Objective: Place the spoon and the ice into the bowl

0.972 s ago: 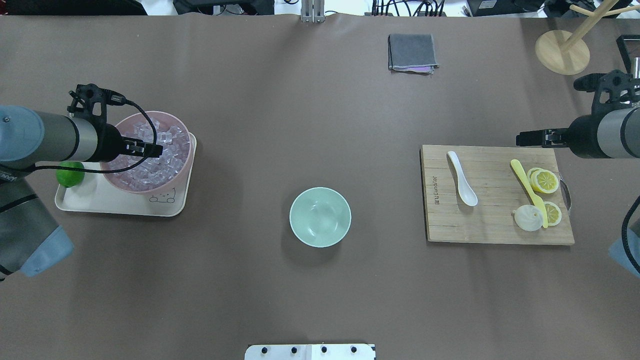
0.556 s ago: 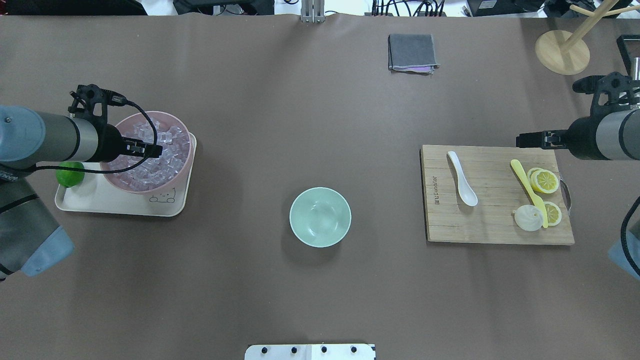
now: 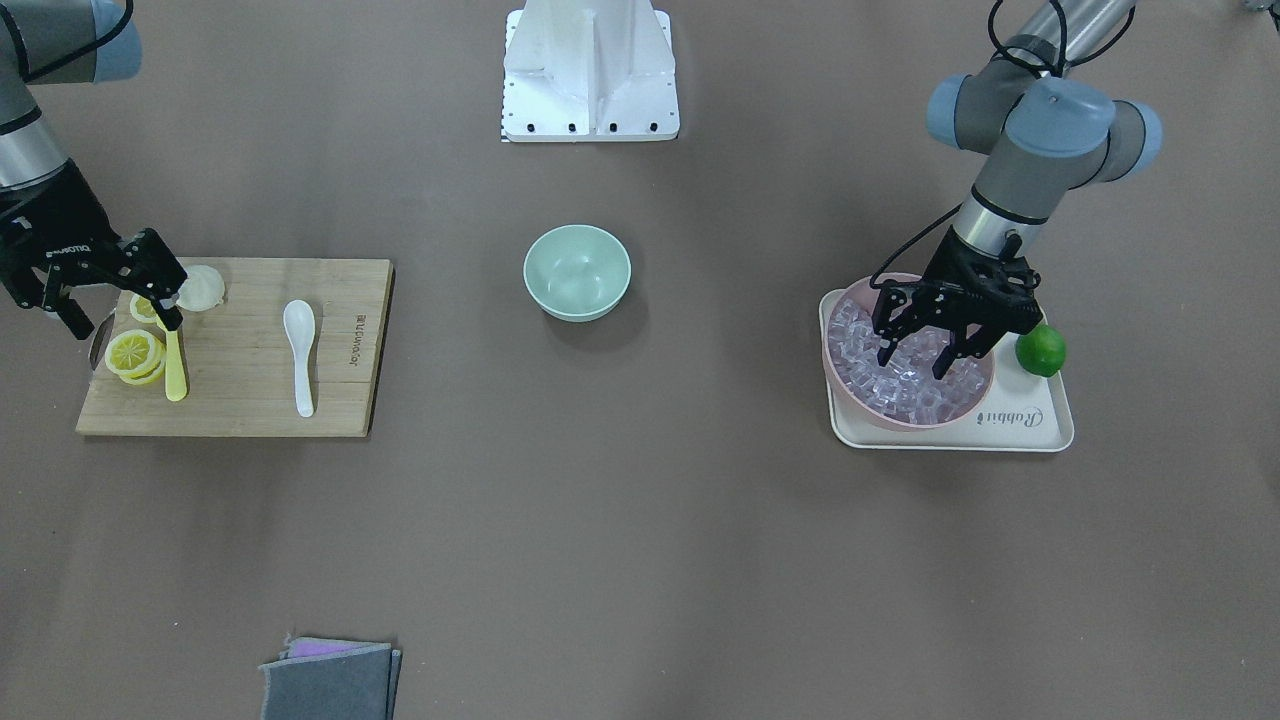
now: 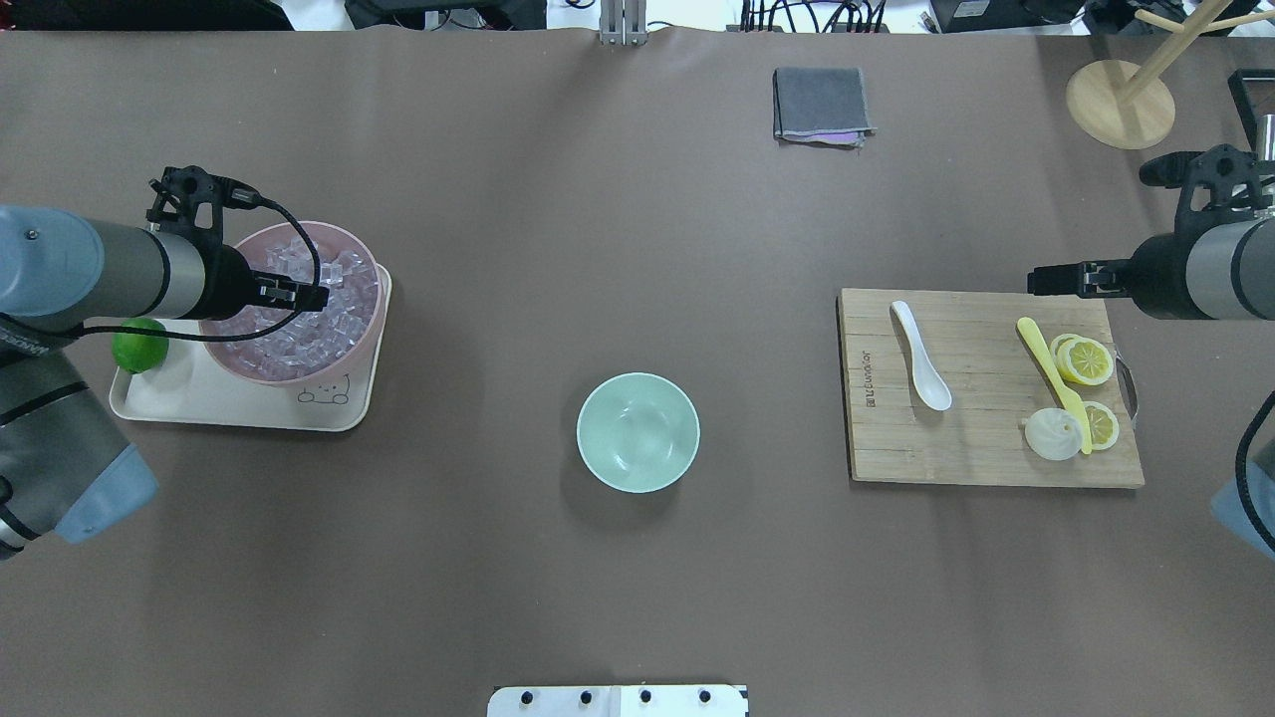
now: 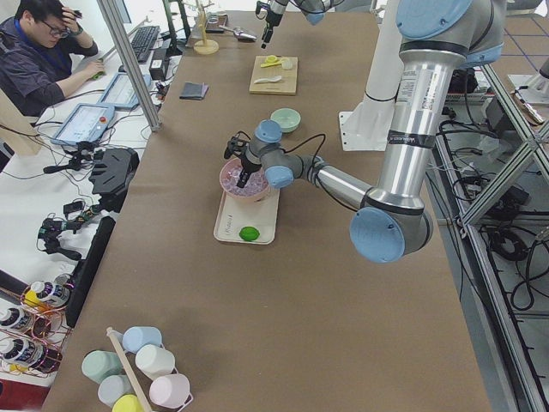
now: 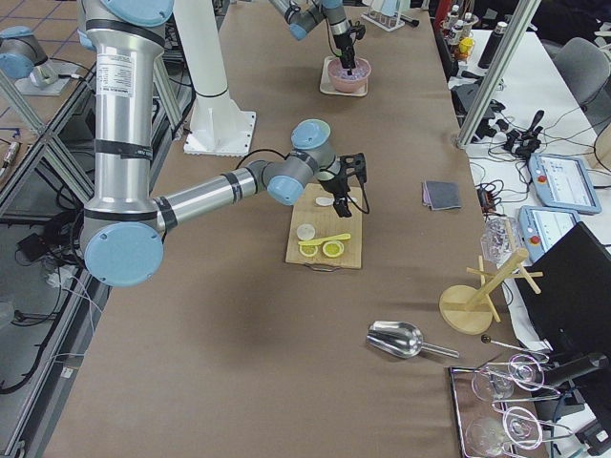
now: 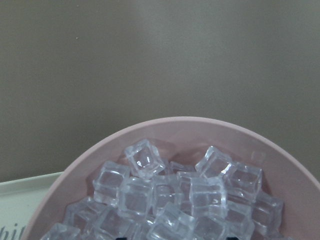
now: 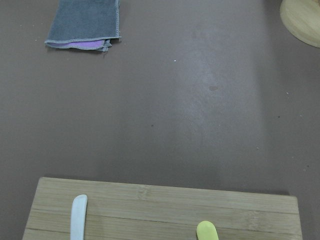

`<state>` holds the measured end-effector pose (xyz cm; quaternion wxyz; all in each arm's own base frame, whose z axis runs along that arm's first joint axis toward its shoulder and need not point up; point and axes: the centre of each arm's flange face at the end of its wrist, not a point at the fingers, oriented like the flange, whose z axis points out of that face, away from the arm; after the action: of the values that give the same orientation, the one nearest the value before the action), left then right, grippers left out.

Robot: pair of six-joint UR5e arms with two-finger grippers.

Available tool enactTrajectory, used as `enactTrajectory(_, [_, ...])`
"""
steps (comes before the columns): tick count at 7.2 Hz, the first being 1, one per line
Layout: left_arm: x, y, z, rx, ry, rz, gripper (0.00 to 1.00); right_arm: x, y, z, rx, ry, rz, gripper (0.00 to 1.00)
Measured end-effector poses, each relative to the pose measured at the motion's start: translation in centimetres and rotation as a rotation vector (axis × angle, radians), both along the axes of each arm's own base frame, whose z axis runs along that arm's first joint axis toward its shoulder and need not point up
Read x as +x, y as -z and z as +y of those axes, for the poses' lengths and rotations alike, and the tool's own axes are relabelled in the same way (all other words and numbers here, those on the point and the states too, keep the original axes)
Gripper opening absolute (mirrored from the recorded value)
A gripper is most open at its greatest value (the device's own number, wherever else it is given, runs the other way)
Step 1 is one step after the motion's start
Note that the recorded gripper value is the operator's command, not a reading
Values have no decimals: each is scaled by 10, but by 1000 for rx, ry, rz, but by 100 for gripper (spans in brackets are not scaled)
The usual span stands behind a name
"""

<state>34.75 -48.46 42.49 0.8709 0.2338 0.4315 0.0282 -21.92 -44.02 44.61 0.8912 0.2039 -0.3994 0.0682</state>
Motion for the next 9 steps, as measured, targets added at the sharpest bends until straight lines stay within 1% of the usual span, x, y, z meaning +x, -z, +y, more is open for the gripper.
enactTrajectory(2, [1, 1, -1, 2, 0, 1, 23, 0, 0, 0, 0, 0, 0, 100])
enactTrajectory(3, [1, 1, -1, 2, 0, 1, 10, 0, 0, 0, 0, 0, 0, 100])
enactTrajectory(6, [-2, 6, -1, 12, 2, 10, 7, 0, 0, 0, 1, 0, -1, 100])
enactTrajectory(8, [-5, 12, 0, 20, 2, 20, 0, 0, 1, 0, 3, -1, -1, 100])
enactTrajectory(9, [-7, 17, 1, 25, 1, 27, 0, 0, 1, -1, 4, -2, -1, 100])
